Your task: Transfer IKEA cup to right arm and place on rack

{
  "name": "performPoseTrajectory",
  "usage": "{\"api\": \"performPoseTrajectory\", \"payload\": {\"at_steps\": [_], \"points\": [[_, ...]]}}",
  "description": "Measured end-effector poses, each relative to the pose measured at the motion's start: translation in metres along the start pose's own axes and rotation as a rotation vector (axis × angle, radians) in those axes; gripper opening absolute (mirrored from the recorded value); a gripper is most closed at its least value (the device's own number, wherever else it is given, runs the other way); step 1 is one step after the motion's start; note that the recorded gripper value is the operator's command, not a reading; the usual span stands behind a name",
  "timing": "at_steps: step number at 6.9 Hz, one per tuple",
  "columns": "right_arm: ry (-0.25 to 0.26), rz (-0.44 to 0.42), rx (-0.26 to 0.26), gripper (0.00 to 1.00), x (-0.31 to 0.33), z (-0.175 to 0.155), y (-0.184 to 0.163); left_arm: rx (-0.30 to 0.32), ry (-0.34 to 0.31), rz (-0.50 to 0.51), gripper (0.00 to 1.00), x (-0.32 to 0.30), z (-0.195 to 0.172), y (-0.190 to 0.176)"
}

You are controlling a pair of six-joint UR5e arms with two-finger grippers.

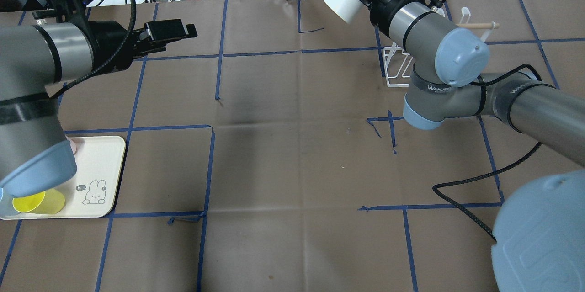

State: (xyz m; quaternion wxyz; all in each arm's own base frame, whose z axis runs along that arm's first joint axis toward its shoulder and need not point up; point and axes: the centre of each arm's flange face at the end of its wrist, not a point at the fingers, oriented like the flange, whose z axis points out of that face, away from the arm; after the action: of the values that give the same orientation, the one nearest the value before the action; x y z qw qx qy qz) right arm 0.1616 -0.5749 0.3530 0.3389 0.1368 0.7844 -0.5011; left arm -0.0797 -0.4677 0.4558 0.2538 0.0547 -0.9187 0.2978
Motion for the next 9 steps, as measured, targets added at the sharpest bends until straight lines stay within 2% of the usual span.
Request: {"api": "performPoseTrajectory", "payload": {"at_steps": [1, 2, 3, 5, 6, 7, 9], "points": [[0.029, -0.154, 0.033, 0.32, 0.015, -0.007, -0.019, -0.094, -0.102, -0.055, 0.97, -0.003, -0.007, -0.017], [0.062, -0.263, 0.058, 0.3, 0.03, -0.013, -0.035, -0.179, -0.19, -0.084, 0.97, -0.001, -0.013, -0.03], [0.1, -0.37, 0.077, 0.29, 0.048, -0.02, -0.051, -0.258, -0.277, -0.082, 0.97, 0.007, -0.015, -0.044], [0.192, -0.622, 0.102, 0.27, 0.091, -0.037, -0.087, -0.404, -0.449, -0.011, 0.98, 0.037, -0.009, -0.074], [0.23, -0.703, 0.111, 0.25, 0.107, -0.043, -0.102, -0.454, -0.495, 0.021, 0.98, 0.049, -0.003, -0.081], [0.263, -0.766, 0.115, 0.25, 0.12, -0.043, -0.112, -0.486, -0.515, 0.037, 0.99, 0.054, 0.002, -0.079], [0.336, -0.818, 0.109, 0.25, 0.154, -0.025, -0.123, -0.523, -0.534, 0.043, 1.0, 0.049, 0.008, -0.061]]}}
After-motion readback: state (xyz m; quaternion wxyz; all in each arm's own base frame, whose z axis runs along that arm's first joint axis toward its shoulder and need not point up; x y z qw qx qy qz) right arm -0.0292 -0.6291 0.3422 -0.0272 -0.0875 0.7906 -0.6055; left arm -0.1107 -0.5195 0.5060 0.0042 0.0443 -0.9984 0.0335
